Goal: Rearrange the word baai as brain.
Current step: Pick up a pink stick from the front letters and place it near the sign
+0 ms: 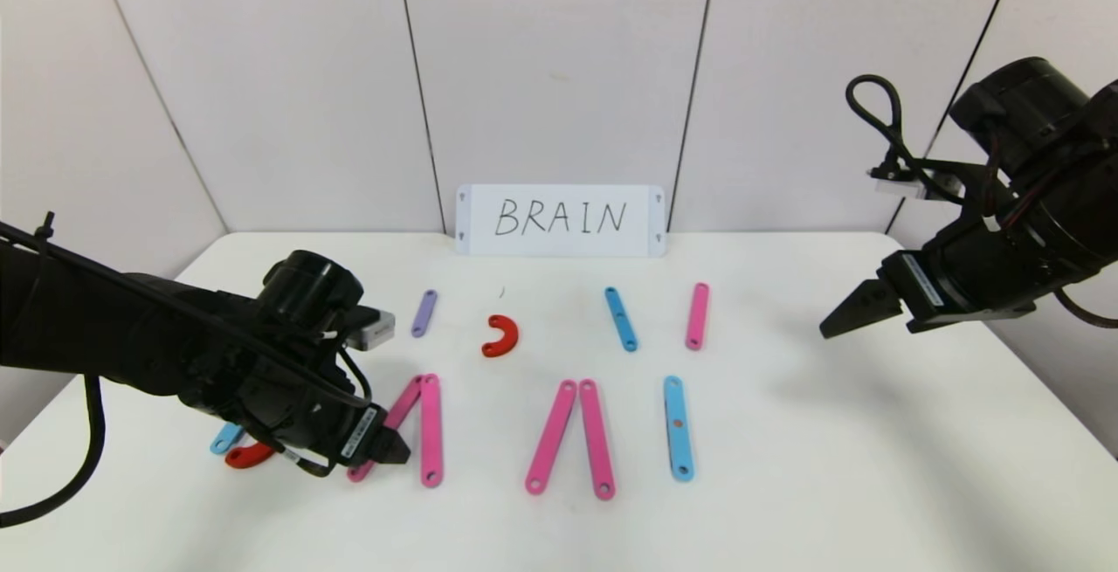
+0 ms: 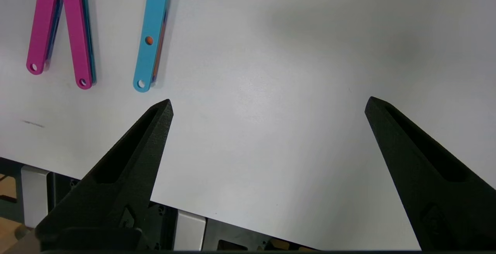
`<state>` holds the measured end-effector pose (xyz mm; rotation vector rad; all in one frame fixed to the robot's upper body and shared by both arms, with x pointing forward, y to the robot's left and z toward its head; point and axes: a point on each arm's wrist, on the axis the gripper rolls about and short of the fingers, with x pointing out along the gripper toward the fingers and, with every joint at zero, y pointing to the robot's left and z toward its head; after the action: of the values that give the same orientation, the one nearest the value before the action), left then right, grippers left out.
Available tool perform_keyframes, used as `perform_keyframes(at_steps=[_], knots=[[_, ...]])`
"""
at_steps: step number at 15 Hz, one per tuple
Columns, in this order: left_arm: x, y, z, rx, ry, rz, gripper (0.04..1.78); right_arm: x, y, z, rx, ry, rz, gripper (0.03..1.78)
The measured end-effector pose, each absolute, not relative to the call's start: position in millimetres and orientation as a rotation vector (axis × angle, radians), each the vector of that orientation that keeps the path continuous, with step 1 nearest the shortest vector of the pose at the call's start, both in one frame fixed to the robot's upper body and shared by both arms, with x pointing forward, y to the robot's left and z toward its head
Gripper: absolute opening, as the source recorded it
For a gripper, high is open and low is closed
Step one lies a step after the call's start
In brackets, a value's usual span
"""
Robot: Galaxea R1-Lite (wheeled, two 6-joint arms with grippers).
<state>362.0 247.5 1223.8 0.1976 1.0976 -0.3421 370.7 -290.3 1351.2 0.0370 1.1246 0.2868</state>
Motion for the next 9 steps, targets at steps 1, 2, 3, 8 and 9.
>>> perform_keyframes(at_steps=[1,2,3,8,9], knots=[[362.1,247.5,1223.4,0.198,1.098,-0.343,1.73,370.7,-290.3,1351.2,0.037,1.125,0.286,1.74],[362.3,247.5,1223.1,0.199,1.099,-0.342,1.73,370.7,-290.4,1351.2,0.035,1.124,0.283,1.74],[362.4,247.3,1223.0,0.199,1.099,-0.342,1.73,370.7,-290.4,1351.2,0.034,1.124,0.283,1.74],[367.1,245.8,1218.6,0.203,1.093,-0.337,1.72,370.1,-290.4,1351.0,0.033,1.125,0.281,1.74],[368.0,245.5,1217.6,0.203,1.092,-0.337,1.71,369.7,-290.5,1351.0,0.032,1.125,0.281,1.74]])
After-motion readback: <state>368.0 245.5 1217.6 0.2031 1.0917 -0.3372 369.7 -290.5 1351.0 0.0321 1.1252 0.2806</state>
